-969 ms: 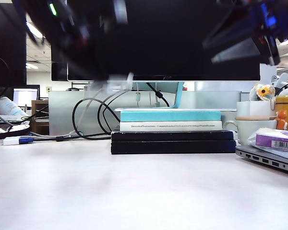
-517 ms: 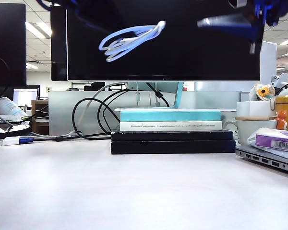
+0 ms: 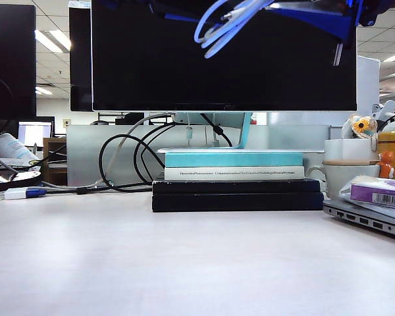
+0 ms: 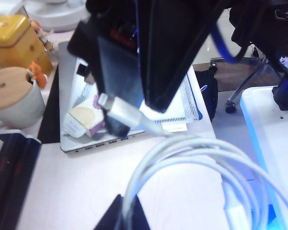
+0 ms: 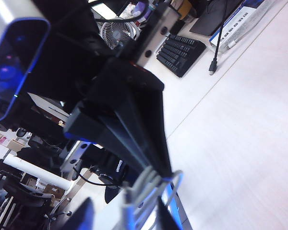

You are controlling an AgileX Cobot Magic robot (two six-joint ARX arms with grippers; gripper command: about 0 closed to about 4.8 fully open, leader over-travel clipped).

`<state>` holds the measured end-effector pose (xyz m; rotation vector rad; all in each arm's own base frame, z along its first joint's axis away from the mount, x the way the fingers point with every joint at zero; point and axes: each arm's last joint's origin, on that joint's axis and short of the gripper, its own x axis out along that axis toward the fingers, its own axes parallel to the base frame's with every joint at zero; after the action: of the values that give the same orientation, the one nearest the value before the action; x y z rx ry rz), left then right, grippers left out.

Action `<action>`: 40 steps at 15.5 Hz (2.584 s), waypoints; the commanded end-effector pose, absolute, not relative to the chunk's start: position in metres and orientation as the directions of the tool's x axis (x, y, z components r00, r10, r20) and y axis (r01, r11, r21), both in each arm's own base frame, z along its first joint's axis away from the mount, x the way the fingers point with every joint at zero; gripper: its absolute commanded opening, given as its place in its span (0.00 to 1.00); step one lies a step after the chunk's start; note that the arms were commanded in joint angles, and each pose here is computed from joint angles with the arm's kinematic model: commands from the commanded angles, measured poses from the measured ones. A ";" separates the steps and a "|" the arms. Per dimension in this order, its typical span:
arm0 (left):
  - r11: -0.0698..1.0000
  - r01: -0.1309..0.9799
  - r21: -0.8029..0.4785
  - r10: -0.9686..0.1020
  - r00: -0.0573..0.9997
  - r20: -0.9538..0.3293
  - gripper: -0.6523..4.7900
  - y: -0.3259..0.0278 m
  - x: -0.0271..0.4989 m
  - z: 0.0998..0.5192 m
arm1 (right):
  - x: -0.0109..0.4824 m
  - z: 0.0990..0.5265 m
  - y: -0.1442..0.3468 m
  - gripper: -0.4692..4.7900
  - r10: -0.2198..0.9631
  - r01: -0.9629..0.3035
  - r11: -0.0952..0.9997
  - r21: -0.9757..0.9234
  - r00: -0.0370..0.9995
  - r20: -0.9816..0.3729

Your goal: Unfold the white charging cable into a straight cable.

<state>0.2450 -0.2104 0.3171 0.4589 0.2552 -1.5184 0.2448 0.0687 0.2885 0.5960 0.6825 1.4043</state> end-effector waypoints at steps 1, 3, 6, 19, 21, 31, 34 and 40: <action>-0.009 0.989 0.149 -0.910 0.054 -0.412 0.11 -0.212 0.246 0.321 | 0.245 0.292 0.069 0.20 0.997 -0.695 0.075 0.715 0.035 -0.070; -0.009 0.989 0.148 -0.910 0.053 -0.412 0.11 -0.212 0.246 0.321 | 0.245 0.293 0.069 0.12 0.997 -0.710 0.076 0.700 0.041 -0.067; -0.007 0.986 0.164 -0.914 0.060 -0.401 0.11 -0.212 0.246 0.323 | 0.247 0.293 0.069 0.12 0.992 -0.710 0.126 0.693 0.094 -0.084; 0.041 0.973 0.228 -0.966 0.097 -0.241 0.11 -0.224 0.261 0.333 | 0.244 0.289 0.069 0.12 0.997 -0.684 0.074 0.726 0.031 -0.073; 0.033 0.982 0.186 -0.957 0.085 -0.278 0.11 -0.225 0.262 0.325 | 0.245 0.290 0.069 0.12 0.997 -0.689 0.074 0.721 0.032 -0.072; 0.017 0.995 0.101 -0.936 0.051 -0.347 1.00 -0.222 0.258 0.317 | 0.246 0.293 0.069 0.12 0.997 -0.725 0.072 0.685 0.040 -0.062; -0.121 0.988 0.097 -0.949 -0.087 -0.305 0.52 -0.223 0.256 0.313 | 0.247 0.297 0.069 0.12 0.998 -0.723 0.067 0.687 0.042 -0.054; -0.169 0.980 0.109 -0.947 -0.130 -0.295 0.27 -0.224 0.255 0.311 | 0.247 0.298 0.069 0.13 0.998 -0.693 0.060 0.718 0.034 -0.050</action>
<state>0.2555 -0.2229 0.3101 0.3414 0.1399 -1.6975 0.2476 0.0688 0.2937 0.6101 0.6661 1.4094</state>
